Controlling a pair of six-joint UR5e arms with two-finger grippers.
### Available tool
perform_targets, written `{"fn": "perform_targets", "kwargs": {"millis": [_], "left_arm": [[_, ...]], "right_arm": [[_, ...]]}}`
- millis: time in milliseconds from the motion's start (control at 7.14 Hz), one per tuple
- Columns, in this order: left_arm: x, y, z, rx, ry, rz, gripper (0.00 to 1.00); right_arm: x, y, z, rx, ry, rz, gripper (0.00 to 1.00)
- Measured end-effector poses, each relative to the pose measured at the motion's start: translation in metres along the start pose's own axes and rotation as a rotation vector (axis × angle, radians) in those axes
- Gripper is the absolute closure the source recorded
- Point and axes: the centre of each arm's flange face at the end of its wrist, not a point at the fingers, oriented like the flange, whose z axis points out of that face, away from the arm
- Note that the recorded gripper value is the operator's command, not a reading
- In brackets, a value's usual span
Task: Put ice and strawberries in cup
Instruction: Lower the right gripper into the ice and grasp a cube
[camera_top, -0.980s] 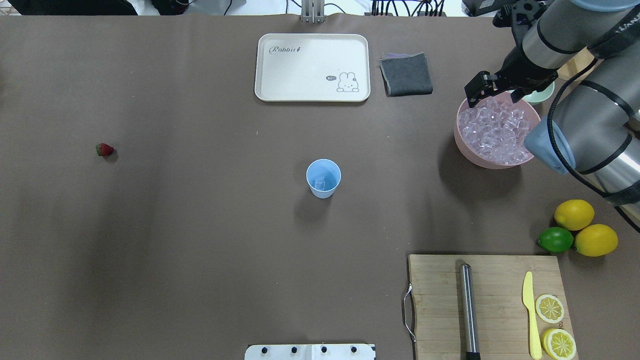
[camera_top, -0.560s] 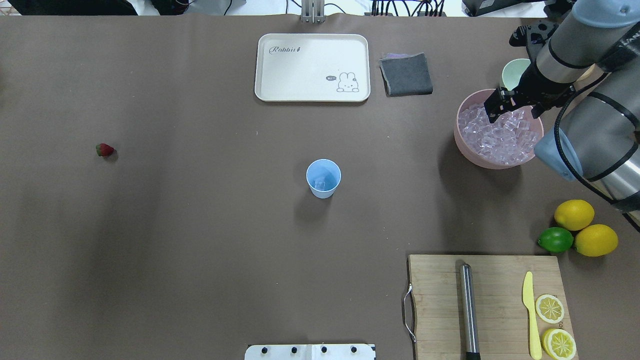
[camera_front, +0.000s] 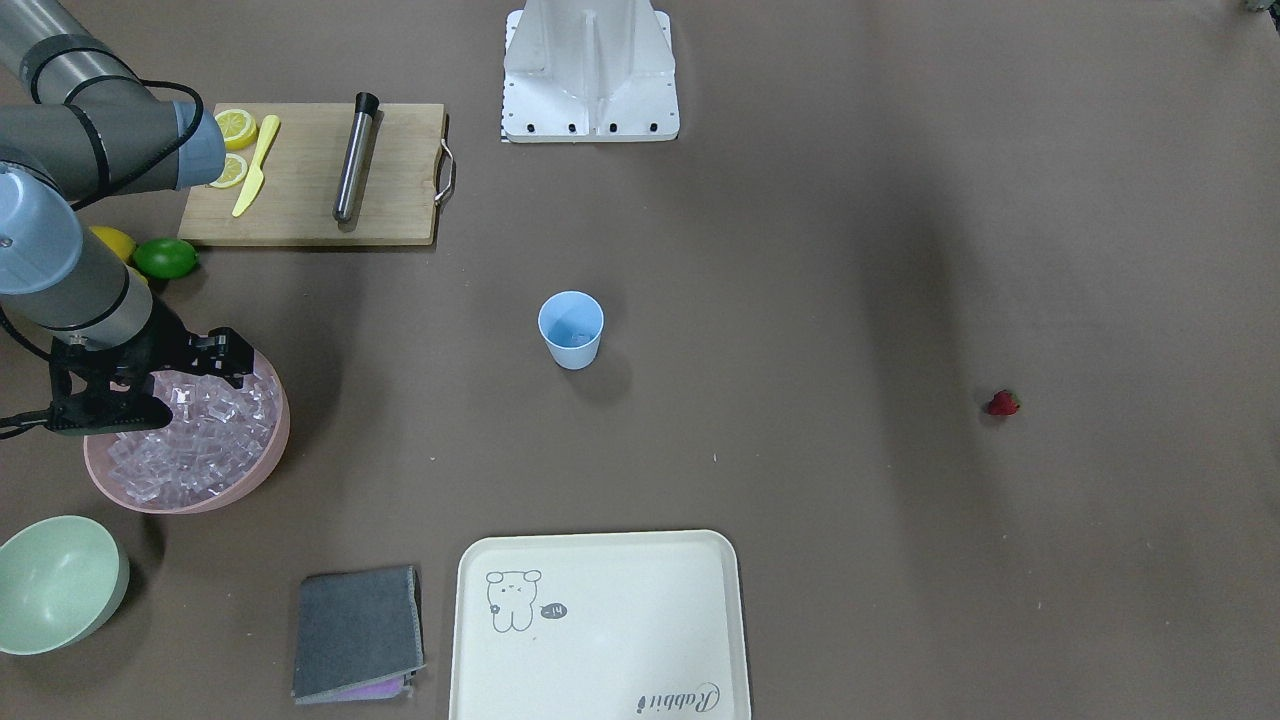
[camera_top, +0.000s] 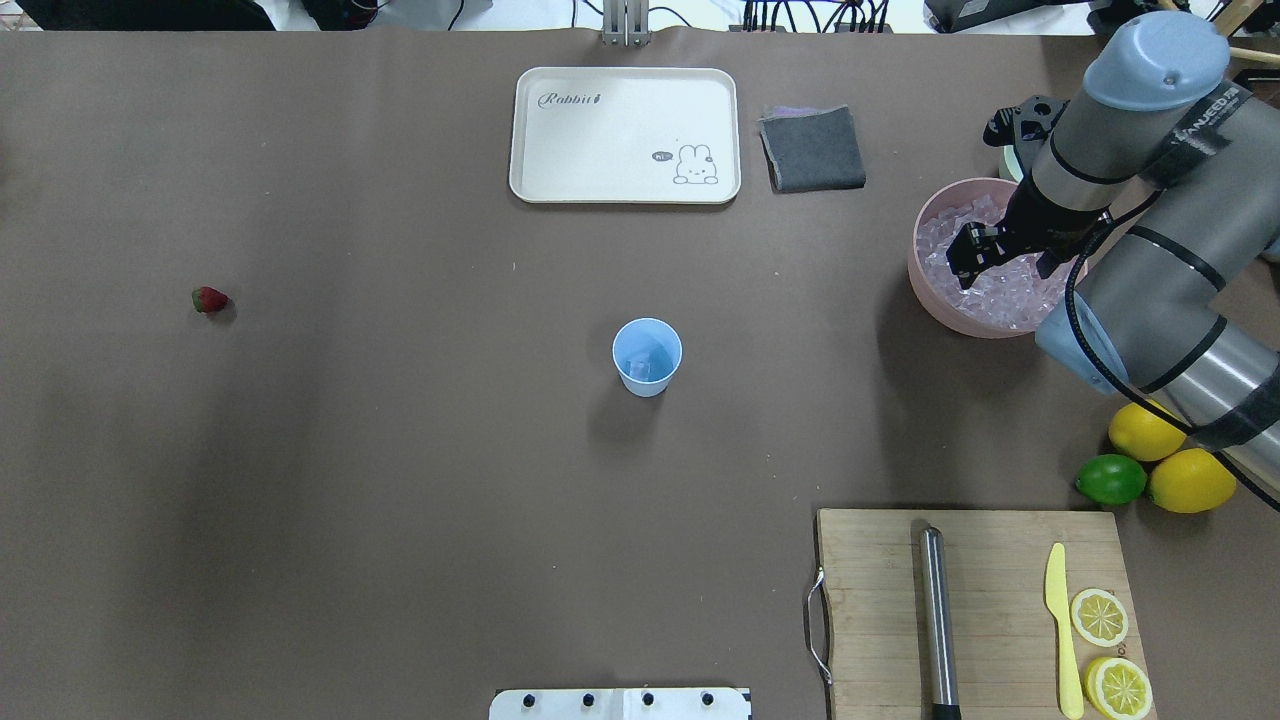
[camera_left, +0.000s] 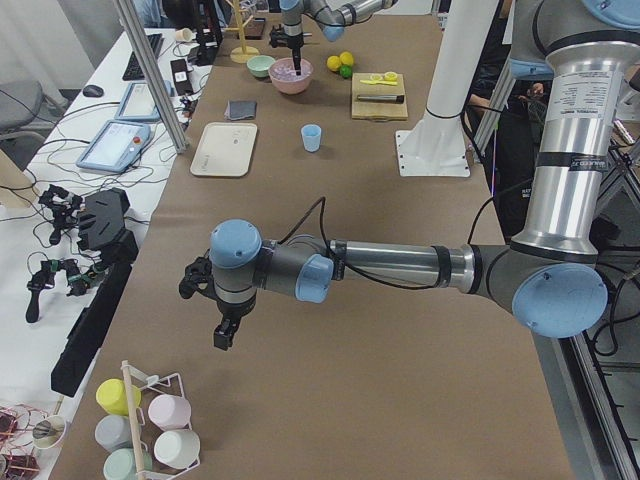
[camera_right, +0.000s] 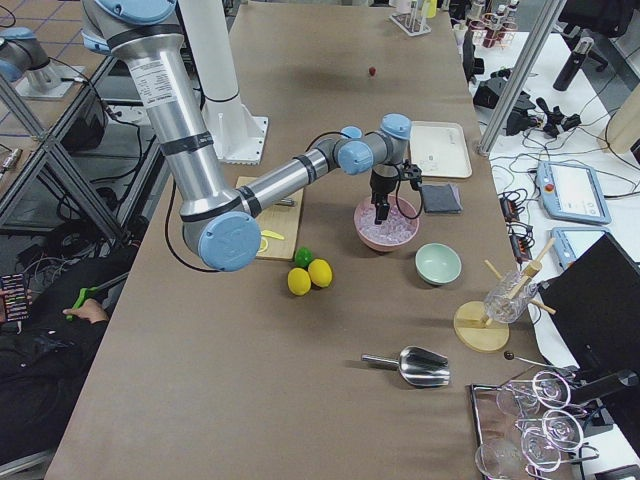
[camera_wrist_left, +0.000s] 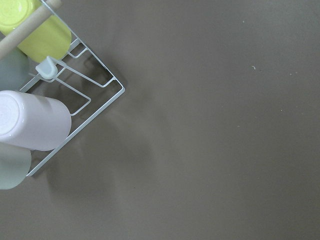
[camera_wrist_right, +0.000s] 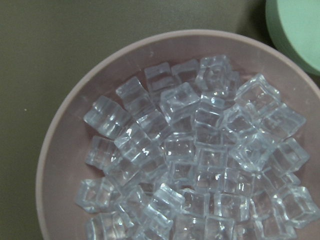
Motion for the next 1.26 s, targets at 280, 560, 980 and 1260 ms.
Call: {"fn": "perform_targets", "kwargs": {"millis": [280,560,980,1260], "left_arm": [[-0.001,0.000,0.001,-0.001,0.000,-0.001,0.02],[-0.001,0.001,0.001,-0.002,0.000,-0.002,0.02],[0.000,0.001,0.001,-0.001,0.000,-0.001,0.02],[0.000,0.001,0.000,0.000,0.000,0.000,0.02]], "right_arm": [[-0.001,0.006,0.010,-0.018,0.005,-0.005,0.22],[0.004,0.012,0.018,-0.033,0.010,-0.002,0.22],[0.001,0.012,0.018,-0.034,0.010,-0.005,0.25],[-0.005,0.009,0.016,-0.030,0.007,-0.011,0.25]]}}
